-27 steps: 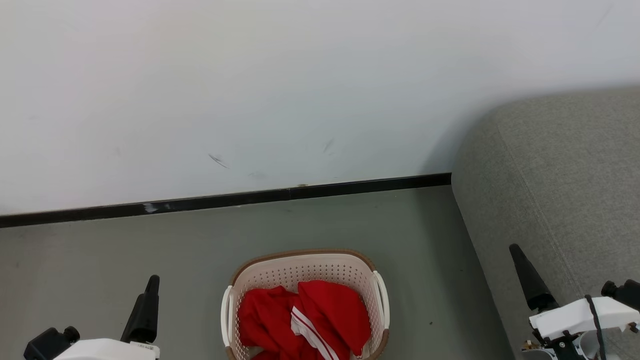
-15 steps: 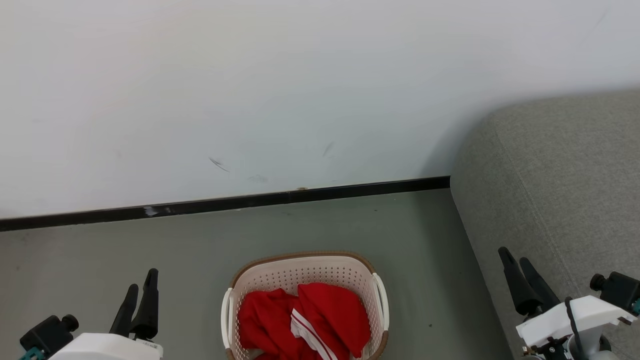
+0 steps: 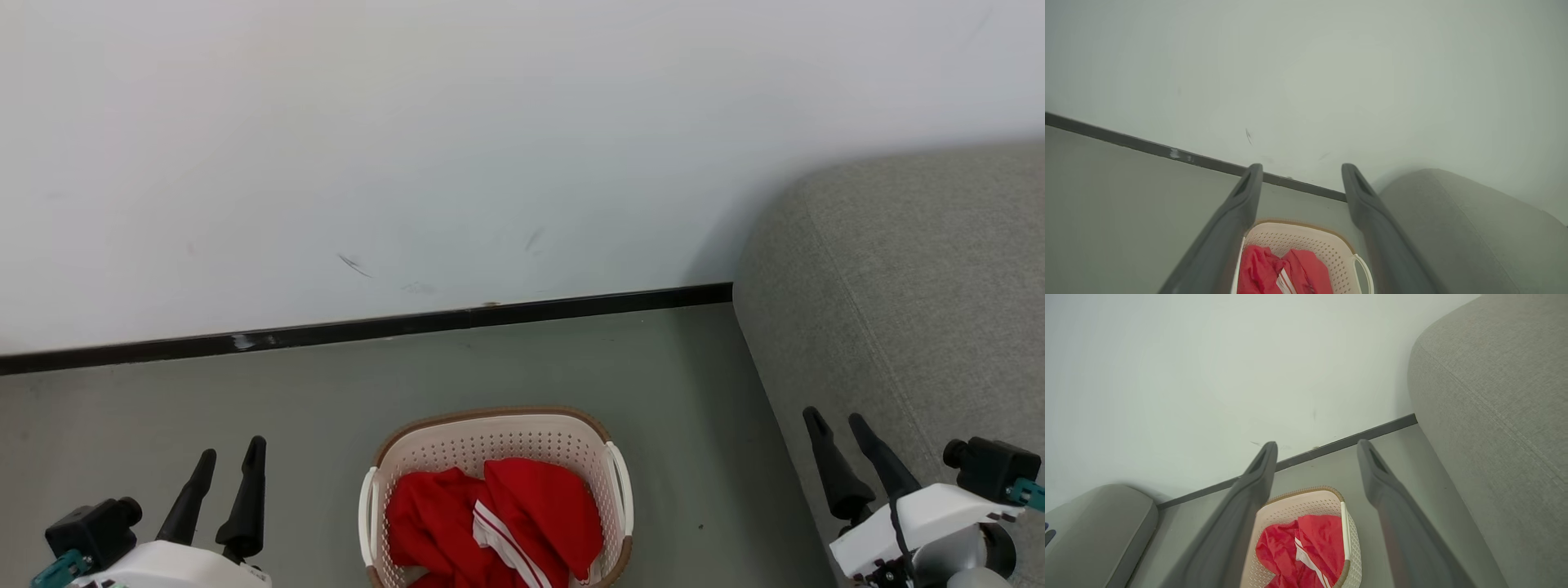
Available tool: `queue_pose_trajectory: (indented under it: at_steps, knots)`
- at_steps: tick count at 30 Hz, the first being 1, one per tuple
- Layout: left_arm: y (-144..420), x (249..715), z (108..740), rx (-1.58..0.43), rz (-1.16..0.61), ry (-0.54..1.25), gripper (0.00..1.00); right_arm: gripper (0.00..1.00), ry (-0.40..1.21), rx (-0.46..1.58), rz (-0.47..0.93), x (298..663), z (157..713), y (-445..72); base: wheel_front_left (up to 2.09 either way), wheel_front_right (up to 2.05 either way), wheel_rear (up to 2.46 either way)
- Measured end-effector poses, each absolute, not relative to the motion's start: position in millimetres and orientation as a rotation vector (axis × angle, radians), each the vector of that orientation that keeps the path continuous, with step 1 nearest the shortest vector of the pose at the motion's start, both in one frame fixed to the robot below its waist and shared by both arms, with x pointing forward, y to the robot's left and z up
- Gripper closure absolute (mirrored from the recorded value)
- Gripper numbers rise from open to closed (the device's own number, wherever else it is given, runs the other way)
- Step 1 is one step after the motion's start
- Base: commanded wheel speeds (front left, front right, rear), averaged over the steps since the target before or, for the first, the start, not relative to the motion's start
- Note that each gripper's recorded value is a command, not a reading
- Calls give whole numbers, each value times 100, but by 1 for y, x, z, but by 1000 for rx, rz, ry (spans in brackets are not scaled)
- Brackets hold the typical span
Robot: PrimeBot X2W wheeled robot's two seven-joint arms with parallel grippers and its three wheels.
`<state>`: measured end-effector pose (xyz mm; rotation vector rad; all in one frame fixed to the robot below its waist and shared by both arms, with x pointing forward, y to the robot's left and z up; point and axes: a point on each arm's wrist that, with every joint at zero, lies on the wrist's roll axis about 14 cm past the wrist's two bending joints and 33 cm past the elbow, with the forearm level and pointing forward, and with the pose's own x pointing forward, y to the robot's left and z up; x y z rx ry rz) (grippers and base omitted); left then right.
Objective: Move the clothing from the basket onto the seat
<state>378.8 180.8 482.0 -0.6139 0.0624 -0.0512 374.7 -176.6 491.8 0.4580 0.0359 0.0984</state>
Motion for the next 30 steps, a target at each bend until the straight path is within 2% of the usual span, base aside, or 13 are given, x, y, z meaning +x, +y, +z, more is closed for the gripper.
queue_pose_trajectory:
  at_steps: [18,30]
  knots:
    - [175,381,483,-365,-89,25,0,0,23,170,164,377,487,-166,0,0,0]
    - [159,382,479,-298,-135,26,0,0,18,61,184,376,482,-163,0,0,0]
